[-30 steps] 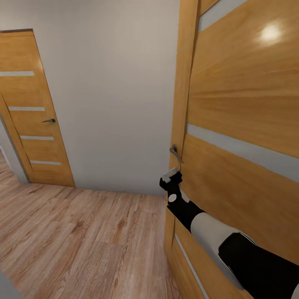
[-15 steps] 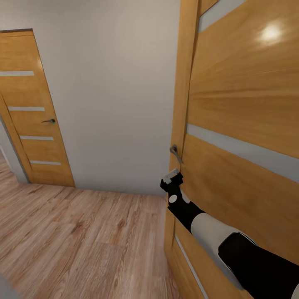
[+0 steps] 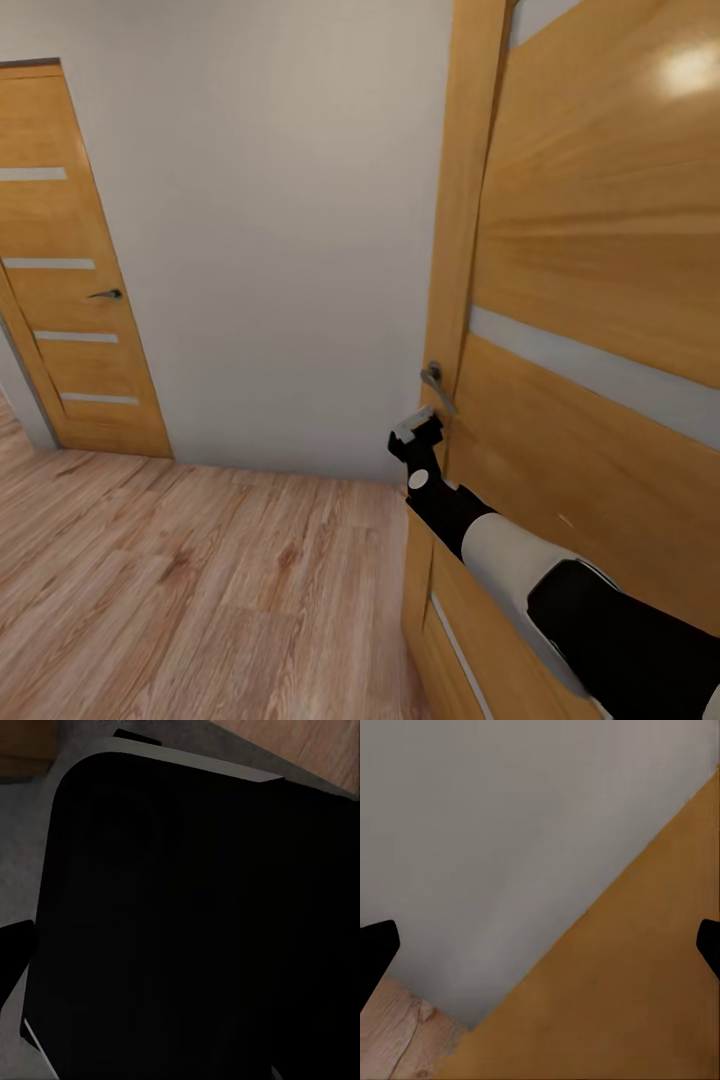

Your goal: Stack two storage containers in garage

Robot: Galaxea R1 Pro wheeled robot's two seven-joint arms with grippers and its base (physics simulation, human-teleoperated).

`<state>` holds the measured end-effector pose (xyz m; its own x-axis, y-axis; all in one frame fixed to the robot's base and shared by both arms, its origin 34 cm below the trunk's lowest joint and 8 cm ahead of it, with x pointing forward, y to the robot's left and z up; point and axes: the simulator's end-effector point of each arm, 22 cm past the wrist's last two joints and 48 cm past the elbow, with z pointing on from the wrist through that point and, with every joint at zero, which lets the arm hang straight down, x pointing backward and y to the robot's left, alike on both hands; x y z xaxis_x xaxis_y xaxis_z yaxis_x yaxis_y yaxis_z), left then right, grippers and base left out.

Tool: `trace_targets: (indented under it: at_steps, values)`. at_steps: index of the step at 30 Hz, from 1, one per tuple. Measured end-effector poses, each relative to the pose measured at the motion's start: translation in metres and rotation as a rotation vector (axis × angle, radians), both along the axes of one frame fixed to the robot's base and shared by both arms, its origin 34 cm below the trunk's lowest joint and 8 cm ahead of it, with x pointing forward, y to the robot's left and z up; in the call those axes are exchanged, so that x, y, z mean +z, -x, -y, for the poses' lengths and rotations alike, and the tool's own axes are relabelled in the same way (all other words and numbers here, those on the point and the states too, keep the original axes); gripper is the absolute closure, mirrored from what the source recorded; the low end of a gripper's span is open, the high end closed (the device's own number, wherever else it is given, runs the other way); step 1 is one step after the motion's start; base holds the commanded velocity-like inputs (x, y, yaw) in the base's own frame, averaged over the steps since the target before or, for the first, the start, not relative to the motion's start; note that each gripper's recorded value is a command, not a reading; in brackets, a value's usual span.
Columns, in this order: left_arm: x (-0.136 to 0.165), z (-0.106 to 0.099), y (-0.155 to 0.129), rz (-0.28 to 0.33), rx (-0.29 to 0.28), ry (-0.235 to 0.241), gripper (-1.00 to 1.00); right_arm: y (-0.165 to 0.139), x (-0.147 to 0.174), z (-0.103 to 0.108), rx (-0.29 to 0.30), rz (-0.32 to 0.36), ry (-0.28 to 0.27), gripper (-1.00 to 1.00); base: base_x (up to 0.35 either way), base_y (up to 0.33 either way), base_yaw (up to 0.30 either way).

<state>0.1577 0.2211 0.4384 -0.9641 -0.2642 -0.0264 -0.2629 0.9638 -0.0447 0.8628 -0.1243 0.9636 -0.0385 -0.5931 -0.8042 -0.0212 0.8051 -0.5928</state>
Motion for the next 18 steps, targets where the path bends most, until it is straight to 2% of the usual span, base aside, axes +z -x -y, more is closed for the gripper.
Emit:
trace_targets:
  at_steps: [5,6,9,12,14,18]
  values:
    - [0.0,-0.001,0.0,0.0,0.0,-0.001,-1.0,-0.003,-0.002,0.022,-0.021,0.001,0.019,-1.0,0.031,0.0,0.0]
    - [0.0,-0.001,0.0,0.0,0.0,-0.001,-1.0,-0.004,-0.003,0.03,-0.022,0.0,0.039,-1.0,0.007,0.0,0.0]
    - [0.0,-0.001,0.0,0.0,0.001,-0.001,-1.0,-0.007,-0.005,0.056,-0.059,0.0,0.042,-1.0,0.003,0.0,0.0]
    - [0.0,-0.001,0.0,0.0,0.0,-0.001,-1.0,-0.008,-0.005,0.068,-0.068,-0.001,0.056,-1.0,0.001,0.0,0.0]
    - [0.0,-0.001,0.0,0.0,0.0,-0.001,-1.0,-0.008,-0.007,0.085,-0.099,-0.006,0.034,-1.0,0.0,0.0,0.0]
    - [0.0,-0.001,0.0,0.0,0.001,-0.001,-1.0,-0.009,-0.01,0.1,-0.118,-0.014,0.022,-1.0,0.0,0.0,0.0]
